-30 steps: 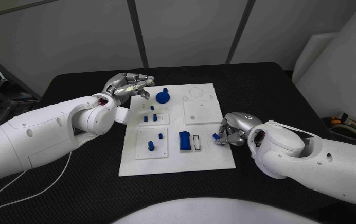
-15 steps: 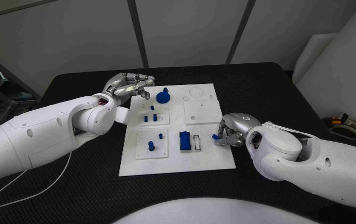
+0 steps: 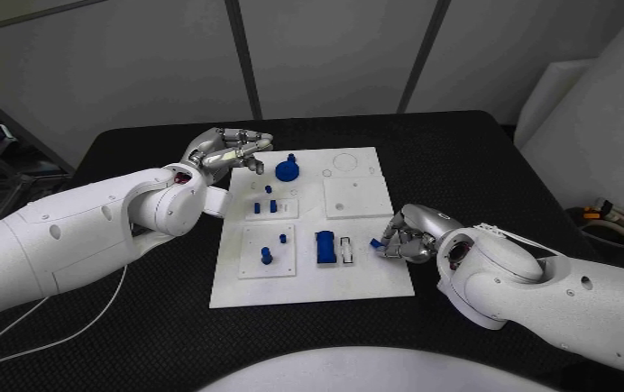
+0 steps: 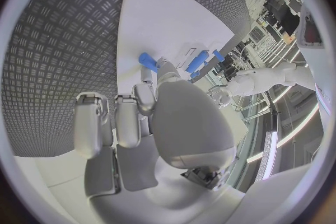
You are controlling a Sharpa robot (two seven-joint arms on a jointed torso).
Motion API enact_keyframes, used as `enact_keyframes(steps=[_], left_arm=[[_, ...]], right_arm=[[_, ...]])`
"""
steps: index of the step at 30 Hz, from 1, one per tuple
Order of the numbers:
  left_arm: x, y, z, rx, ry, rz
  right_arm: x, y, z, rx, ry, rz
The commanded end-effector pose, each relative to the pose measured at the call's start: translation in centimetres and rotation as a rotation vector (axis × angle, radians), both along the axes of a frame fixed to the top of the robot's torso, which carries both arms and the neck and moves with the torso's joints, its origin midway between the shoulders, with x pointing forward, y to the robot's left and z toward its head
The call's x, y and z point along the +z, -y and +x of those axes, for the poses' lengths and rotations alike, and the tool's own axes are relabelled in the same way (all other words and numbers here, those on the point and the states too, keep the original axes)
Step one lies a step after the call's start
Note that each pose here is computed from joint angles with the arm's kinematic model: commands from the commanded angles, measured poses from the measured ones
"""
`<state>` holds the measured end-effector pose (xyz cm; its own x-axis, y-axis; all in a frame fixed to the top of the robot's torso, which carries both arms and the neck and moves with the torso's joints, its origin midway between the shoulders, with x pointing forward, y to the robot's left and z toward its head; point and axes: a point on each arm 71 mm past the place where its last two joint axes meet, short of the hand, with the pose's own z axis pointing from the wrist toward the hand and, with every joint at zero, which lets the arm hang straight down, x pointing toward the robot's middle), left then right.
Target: Assemble the parts on the task board
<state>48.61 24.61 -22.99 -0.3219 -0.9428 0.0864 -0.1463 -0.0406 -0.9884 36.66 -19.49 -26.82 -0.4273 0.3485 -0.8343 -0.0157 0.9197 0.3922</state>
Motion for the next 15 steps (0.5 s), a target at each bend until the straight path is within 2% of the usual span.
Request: enact_keyframes(steps=[1, 15], left_arm=[[0.09, 0.1, 0.0, -0.01, 0.0, -0.006], [0.12, 0.2, -0.04, -0.011, -0.001, -0.007]], right_arm=[[0.5, 0.0, 0.1, -0.064, 0.011, 0.095], [0.8, -1.9, 0.1, -0.074, -0.036, 0.199]])
